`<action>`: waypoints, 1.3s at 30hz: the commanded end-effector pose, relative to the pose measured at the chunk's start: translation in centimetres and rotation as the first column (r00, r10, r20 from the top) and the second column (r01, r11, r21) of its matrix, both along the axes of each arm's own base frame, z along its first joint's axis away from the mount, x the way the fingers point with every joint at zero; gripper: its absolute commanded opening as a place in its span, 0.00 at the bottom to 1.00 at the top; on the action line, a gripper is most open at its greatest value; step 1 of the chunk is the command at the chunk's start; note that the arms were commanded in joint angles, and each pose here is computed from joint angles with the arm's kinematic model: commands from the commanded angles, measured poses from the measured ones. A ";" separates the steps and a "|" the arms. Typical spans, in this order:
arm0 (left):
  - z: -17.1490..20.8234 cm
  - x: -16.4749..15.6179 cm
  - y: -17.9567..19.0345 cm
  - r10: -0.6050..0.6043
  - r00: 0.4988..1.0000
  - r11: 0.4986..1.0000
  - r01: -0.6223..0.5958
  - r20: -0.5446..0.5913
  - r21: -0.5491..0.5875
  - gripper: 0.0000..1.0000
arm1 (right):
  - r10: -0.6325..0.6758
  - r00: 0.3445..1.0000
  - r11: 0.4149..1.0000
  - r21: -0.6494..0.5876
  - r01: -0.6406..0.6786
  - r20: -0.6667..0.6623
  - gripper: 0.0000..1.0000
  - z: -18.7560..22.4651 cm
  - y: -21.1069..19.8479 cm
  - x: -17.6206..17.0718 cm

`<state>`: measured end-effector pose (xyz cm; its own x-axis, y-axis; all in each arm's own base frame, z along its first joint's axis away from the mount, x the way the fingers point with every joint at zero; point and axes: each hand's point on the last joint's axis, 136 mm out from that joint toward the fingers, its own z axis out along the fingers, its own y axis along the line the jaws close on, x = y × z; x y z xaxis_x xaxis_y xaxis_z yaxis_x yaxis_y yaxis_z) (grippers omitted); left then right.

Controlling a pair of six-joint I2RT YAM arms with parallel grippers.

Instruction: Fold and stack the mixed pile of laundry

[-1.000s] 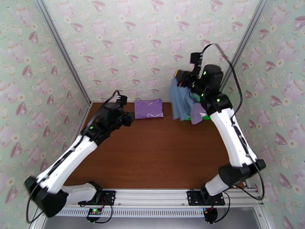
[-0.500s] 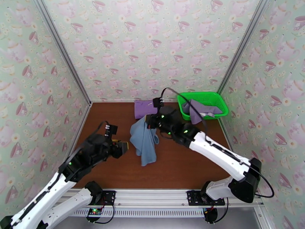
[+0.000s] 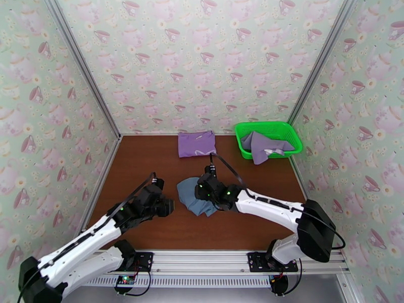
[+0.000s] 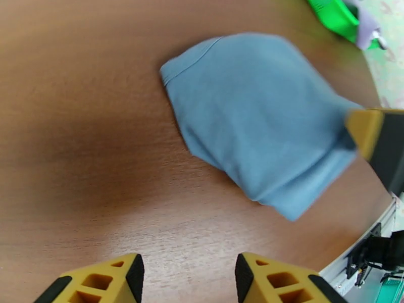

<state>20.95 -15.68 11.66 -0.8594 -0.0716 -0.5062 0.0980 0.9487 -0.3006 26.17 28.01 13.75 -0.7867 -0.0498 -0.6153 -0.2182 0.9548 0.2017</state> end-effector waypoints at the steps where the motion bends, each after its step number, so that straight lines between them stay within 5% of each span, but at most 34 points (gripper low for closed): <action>1: -0.2 1.7 -0.7 0.039 0.999 0.999 -0.039 0.026 -0.004 0.54 | 0.052 0.999 0.998 -0.030 -0.051 0.015 0.79 3.0 -1.7 -0.1; 6: -1.7 3.8 -1.5 0.062 0.998 0.997 -0.062 0.018 0.044 0.52 | 0.069 0.998 0.998 0.008 -0.069 -0.011 0.70 4.5 -4.0 2.8; 10: -1.9 6.1 -2.6 0.082 0.996 0.996 -0.082 0.042 0.015 0.51 | -0.002 0.995 1.000 0.010 0.003 -0.098 0.58 1.2 -6.8 4.6; 18: -0.5 9.2 -3.6 0.064 0.995 0.998 -0.063 0.080 -0.005 0.51 | -0.090 0.971 0.967 0.214 0.138 -0.223 0.75 -5.3 -5.8 6.8; 26: 2.7 13.9 -3.0 0.043 0.990 0.995 -0.031 0.132 -0.094 0.56 | -0.209 0.939 0.873 0.380 0.305 -0.274 0.73 -7.7 -4.9 8.3; 35: 0.1 22.2 -8.2 -0.180 0.982 0.978 0.185 0.060 -0.101 0.59 | -0.183 0.910 0.839 0.423 0.342 -0.371 0.51 -10.7 -4.0 6.9; 39: -2.9 23.5 -9.8 -0.259 0.966 0.962 0.258 -0.005 -0.084 0.59 | -0.193 0.910 0.841 0.415 0.346 -0.367 0.26 -10.5 -4.6 6.3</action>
